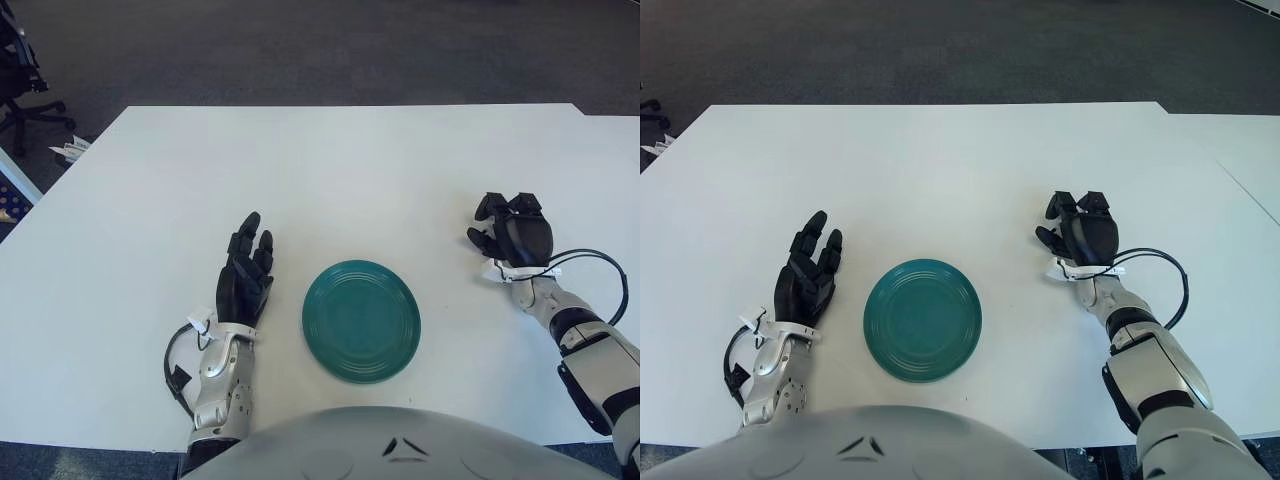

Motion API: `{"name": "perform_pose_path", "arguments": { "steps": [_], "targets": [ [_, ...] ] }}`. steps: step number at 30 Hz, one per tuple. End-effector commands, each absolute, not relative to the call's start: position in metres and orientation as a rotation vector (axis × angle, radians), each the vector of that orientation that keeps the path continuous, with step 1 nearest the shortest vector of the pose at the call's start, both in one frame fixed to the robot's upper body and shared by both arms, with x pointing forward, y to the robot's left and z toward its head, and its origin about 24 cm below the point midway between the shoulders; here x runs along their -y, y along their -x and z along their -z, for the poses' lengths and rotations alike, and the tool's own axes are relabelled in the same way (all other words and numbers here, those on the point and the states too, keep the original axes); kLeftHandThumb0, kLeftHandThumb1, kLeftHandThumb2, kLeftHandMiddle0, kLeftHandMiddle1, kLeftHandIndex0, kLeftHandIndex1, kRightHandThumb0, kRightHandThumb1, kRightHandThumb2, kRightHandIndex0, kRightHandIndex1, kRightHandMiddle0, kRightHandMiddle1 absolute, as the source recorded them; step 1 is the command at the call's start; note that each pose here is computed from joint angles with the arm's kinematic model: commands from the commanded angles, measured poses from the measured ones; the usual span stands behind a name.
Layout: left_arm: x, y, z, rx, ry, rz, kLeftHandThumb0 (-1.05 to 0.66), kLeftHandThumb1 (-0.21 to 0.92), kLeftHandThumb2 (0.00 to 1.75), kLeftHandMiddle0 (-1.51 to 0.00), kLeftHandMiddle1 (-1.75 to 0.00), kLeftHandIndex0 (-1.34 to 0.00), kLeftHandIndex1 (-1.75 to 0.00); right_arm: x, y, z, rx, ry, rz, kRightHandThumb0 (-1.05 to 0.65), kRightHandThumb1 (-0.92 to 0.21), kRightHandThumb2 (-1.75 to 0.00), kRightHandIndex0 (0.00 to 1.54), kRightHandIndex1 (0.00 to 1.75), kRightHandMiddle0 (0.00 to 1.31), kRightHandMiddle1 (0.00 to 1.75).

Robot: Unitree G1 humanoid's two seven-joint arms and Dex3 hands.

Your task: Put the charger into the plate.

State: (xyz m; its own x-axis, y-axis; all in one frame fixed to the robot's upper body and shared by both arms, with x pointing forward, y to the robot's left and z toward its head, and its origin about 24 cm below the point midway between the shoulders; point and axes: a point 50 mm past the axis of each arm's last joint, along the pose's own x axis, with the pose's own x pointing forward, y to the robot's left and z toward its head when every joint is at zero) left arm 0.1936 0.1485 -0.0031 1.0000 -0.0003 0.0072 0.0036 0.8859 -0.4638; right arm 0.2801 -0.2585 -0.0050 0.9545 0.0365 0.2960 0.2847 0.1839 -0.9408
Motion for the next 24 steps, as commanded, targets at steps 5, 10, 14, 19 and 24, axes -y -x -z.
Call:
{"name": "perform_pose_path", "arguments": {
  "steps": [5,10,14,19,24],
  "targets": [
    [-0.145,-0.194,0.01,-0.017,0.484,0.013,-1.05,0.92,1.02,-0.14,0.0,0.0,-0.47,0.253,-0.27,0.015,0.271,1.371,0.042,-0.45,-0.41,-1.2,1.11,1.75,0.54,1.75],
    [-0.144,-0.195,0.011,-0.02,0.473,0.023,-1.05,0.92,1.01,-0.15,-0.01,-0.02,-0.5,0.261,-0.289,-0.015,0.306,1.363,-0.001,-0.44,-0.42,-1.18,1.16,1.75,0.53,1.75],
    [-0.145,-0.195,0.012,-0.023,0.475,0.029,-1.05,0.92,1.01,-0.16,-0.01,-0.02,-0.51,0.266,-0.298,-0.043,0.341,1.338,-0.015,-0.44,-0.43,-1.17,1.17,1.75,0.52,1.75],
    [-0.145,-0.195,0.013,-0.028,0.484,0.029,-1.05,0.92,1.03,-0.17,-0.01,-0.01,-0.55,0.261,-0.295,-0.077,0.403,1.323,-0.02,-0.44,-0.42,-1.19,1.17,1.75,0.53,1.75],
    [-0.145,-0.195,0.013,-0.028,0.487,0.034,-1.05,0.92,1.03,-0.19,-0.01,-0.02,-0.58,0.252,-0.291,-0.091,0.422,1.3,0.003,-0.45,-0.39,-1.22,1.17,1.75,0.55,1.75]
  ]
}}
